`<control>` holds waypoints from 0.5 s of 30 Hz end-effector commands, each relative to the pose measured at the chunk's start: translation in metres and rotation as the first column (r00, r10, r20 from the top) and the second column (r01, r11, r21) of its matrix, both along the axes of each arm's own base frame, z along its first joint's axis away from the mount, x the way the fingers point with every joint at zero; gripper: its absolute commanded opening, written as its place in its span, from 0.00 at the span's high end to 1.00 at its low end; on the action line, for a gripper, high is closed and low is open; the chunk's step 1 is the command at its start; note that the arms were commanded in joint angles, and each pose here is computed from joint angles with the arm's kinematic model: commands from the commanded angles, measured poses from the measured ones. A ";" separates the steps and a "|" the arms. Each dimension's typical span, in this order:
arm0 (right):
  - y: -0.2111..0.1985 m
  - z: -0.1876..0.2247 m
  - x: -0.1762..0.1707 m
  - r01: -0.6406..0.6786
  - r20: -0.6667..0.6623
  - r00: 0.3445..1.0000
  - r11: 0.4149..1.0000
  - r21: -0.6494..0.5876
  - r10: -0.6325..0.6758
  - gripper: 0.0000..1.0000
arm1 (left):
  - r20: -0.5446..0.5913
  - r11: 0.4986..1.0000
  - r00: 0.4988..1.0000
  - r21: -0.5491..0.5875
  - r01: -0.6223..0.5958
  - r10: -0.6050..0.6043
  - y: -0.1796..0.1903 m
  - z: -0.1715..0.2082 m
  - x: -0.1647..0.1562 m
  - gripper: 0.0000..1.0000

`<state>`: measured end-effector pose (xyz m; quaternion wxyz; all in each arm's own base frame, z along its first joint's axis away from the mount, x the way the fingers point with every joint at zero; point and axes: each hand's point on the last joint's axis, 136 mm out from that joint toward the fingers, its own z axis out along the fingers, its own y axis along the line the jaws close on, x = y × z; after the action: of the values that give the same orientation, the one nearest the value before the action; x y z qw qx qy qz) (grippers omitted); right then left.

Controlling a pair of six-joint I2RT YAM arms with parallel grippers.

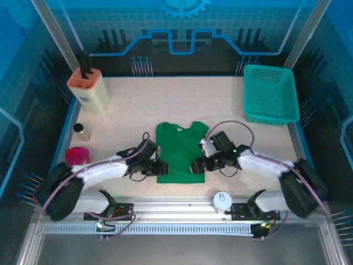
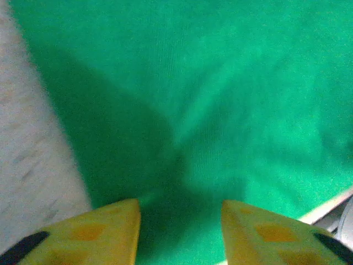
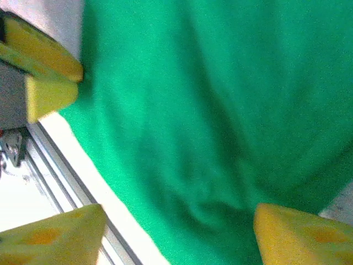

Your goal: Fold the inside-out t-shirt

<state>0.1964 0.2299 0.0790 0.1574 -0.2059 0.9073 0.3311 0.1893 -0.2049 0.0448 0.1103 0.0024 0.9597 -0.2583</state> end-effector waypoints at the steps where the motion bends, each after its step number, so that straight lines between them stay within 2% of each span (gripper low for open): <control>1: -0.030 0.068 0.048 0.105 0.446 0.893 0.993 -0.054 -0.070 0.00 | 0.250 0.995 0.968 0.092 -0.043 0.018 0.031 0.069 0.022 0.22; 2: -0.041 0.085 0.064 0.171 0.536 0.834 0.985 -0.027 -0.130 0.00 | 0.340 0.991 0.938 0.082 -0.108 0.074 0.039 0.094 0.037 0.06; 3: -0.051 0.098 0.080 0.215 0.606 0.775 0.976 0.015 -0.180 0.00 | 0.431 0.984 0.894 0.058 -0.167 0.126 0.048 0.115 0.053 0.02; 4: -0.060 0.106 0.094 0.258 0.627 0.744 0.965 0.048 -0.230 0.00 | 0.495 0.982 0.856 0.022 -0.188 0.152 0.052 0.131 0.068 0.01; 5: -0.073 0.106 0.110 0.323 0.601 0.741 0.944 0.072 -0.300 0.00 | 0.542 0.983 0.823 -0.035 -0.182 0.172 0.055 0.147 0.085 0.01; 6: -0.081 0.103 0.122 0.349 0.539 0.772 0.933 0.085 -0.338 0.00 | 0.539 0.975 0.813 -0.083 -0.208 0.219 0.061 0.154 0.101 0.01; 8: -0.083 0.087 0.137 0.333 0.394 0.854 0.939 0.088 -0.340 0.00 | 0.465 0.956 0.836 -0.101 -0.275 0.290 0.076 0.148 0.128 0.01; 11: -0.080 0.061 0.155 0.310 0.238 0.920 0.950 0.045 -0.312 0.01 | 0.371 0.979 0.909 -0.001 -0.202 0.188 0.070 0.124 0.152 0.01; 13: -0.077 0.054 0.169 0.292 0.189 0.939 0.956 0.008 -0.288 0.03 | 0.286 0.993 0.953 0.028 -0.111 0.099 0.057 0.106 0.165 0.01; 15: -0.076 0.034 0.179 0.279 0.109 0.956 0.959 -0.055 -0.272 0.07 | 0.141 0.998 0.989 0.034 -0.045 0.040 0.048 0.084 0.176 0.01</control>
<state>0.3812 0.1464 0.1262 0.3082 -0.0885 0.9147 0.2462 0.3761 -0.1416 0.1574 0.2890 -0.0550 0.9307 -0.2176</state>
